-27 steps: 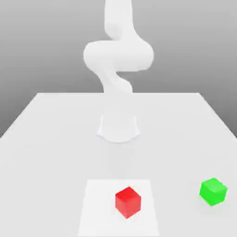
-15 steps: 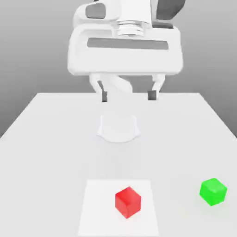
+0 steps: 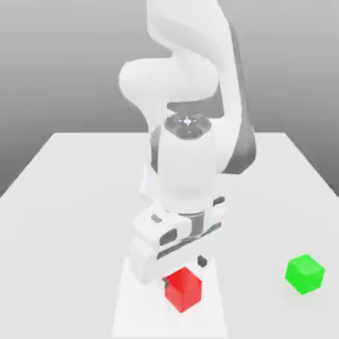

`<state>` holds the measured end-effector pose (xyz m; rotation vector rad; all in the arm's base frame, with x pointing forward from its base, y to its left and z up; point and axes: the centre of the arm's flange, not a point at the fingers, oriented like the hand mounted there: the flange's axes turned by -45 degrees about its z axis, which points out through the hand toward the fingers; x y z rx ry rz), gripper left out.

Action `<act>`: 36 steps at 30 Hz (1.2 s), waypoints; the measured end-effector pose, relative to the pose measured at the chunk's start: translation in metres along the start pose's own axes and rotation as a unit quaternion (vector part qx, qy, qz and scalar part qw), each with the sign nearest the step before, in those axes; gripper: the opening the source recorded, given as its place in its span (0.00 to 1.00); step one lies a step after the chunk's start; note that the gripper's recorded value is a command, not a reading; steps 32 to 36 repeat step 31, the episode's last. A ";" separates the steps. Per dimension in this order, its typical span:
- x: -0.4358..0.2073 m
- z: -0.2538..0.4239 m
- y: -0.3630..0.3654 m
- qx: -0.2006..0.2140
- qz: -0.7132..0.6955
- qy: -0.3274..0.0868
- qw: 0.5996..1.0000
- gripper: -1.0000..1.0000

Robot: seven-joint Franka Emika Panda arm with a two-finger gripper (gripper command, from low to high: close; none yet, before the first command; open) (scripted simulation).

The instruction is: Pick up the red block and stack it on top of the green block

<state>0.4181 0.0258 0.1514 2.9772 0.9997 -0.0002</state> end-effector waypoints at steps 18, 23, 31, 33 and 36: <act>0.069 -0.074 -0.109 0.002 -0.092 0.000 0.996 0.00; 0.107 -0.083 -0.231 0.001 -0.167 0.000 0.986 0.00; 0.109 -0.038 -0.234 0.000 -0.165 0.000 0.986 1.00; 0.109 -0.038 -0.234 0.000 -0.165 0.000 0.986 1.00; 0.109 -0.038 -0.234 0.000 -0.165 0.000 0.986 1.00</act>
